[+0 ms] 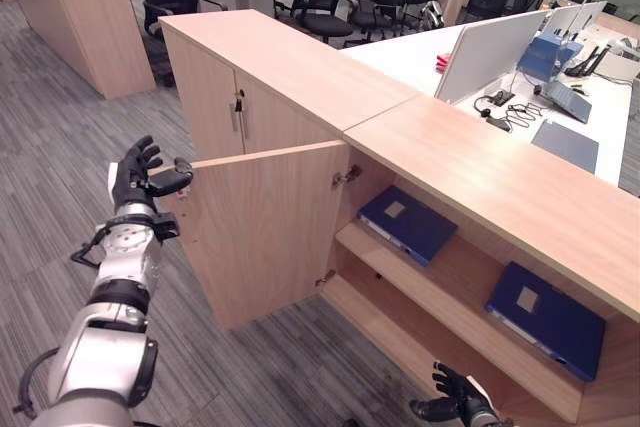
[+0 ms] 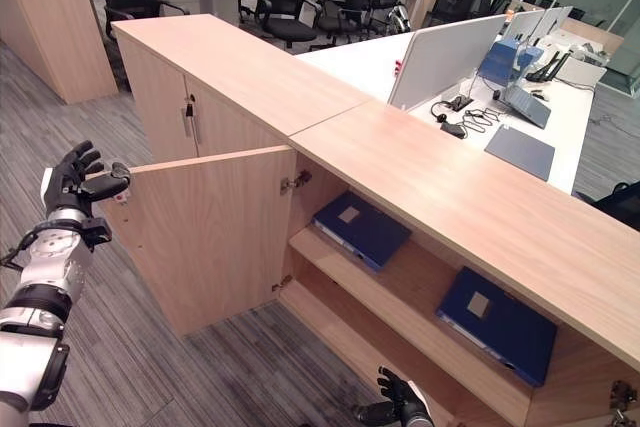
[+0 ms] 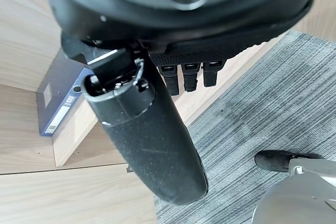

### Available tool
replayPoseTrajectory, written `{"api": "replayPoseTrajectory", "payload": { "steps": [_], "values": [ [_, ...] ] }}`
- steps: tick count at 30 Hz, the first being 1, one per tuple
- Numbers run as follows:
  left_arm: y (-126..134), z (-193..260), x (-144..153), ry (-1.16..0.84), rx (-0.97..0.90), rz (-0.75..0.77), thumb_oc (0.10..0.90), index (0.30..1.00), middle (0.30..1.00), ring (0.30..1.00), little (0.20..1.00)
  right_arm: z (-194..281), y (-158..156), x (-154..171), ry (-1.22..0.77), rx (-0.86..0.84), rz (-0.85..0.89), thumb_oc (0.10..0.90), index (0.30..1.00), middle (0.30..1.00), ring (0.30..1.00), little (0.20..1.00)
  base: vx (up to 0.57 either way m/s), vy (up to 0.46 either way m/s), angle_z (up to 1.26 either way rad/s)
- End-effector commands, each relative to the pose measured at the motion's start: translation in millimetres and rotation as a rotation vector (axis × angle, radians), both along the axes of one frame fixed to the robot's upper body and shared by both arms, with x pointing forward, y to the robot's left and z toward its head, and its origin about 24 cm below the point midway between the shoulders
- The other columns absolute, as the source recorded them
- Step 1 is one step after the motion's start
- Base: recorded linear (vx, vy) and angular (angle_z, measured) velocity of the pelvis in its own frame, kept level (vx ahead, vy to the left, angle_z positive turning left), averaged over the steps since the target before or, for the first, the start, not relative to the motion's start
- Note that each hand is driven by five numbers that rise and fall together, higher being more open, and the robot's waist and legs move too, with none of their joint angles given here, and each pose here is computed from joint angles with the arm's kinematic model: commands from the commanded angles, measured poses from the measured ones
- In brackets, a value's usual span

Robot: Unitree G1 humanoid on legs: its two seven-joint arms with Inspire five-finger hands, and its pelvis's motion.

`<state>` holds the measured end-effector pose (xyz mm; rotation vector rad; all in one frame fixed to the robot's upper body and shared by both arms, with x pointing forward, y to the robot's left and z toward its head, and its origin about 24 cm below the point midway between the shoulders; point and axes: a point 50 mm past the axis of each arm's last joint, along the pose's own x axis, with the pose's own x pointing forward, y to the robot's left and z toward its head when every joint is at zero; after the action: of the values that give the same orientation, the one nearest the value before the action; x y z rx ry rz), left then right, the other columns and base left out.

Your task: Put the empty folder in the office cabinet

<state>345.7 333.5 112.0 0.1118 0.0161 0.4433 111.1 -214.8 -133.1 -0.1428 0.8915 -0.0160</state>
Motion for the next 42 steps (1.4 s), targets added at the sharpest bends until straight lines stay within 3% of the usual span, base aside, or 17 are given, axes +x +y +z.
{"api": "replayPoseTrajectory", "payload": {
  "steps": [1, 5, 9, 14, 28, 35, 42],
  "values": [
    [-55.2, 62.5, 35.6, -0.241, 0.055, -0.227, 0.8, 0.9, 0.9, 0.9, 0.9, 21.8, -12.8, 41.1, -0.175, -0.044, 0.018, 0.8, 0.9, 0.9, 0.9, 0.9, 0.0, -0.001, 0.05],
    [-86.2, 42.0, 28.7, -0.248, 0.056, -0.359, 0.8, 0.9, 0.9, 0.9, 0.9, 23.3, -13.1, 41.8, -0.187, -0.046, 0.006, 0.8, 0.9, 0.9, 0.9, 0.9, -0.02, 0.013, 0.16],
    [-124.8, 6.8, 6.0, -0.278, -0.128, -0.497, 0.8, 0.9, 0.9, 0.9, 0.9, 22.8, -17.1, 38.0, -0.183, -0.055, -0.034, 0.8, 0.9, 0.9, 0.9, 0.9, -0.03, 0.016, 0.2],
    [-153.2, -19.0, -29.2, -0.257, -0.197, -0.658, 0.8, 0.9, 0.9, 0.9, 0.9, 24.7, -22.0, 39.9, -0.192, -0.067, -0.073, 0.8, 0.9, 0.9, 0.9, 0.9, -0.02, 0.023, 0.25],
    [-156.5, -50.9, -98.2, -0.078, -0.204, -0.922, 0.8, 0.9, 0.9, 0.9, 0.9, 26.9, -29.5, 42.1, -0.184, -0.099, -0.044, 0.8, 0.9, 0.9, 0.9, 0.9, -0.01, 0.013, 0.04],
    [-161.1, -58.9, -108.6, -0.041, -0.237, -0.945, 0.8, 0.9, 0.9, 0.9, 0.9, 38.4, -30.0, 70.4, -0.238, -0.141, -0.002, 0.8, 0.9, 0.9, 0.9, 0.9, -0.16, 0.006, -0.31],
    [-158.1, -68.5, -117.8, -0.015, -0.276, -0.909, 0.8, 0.9, 0.9, 0.9, 0.9, 38.6, -29.8, 76.0, -0.23, -0.174, 0.018, 0.8, 0.9, 0.9, 0.9, 0.9, -0.08, -0.055, -0.57]
  ]
}}
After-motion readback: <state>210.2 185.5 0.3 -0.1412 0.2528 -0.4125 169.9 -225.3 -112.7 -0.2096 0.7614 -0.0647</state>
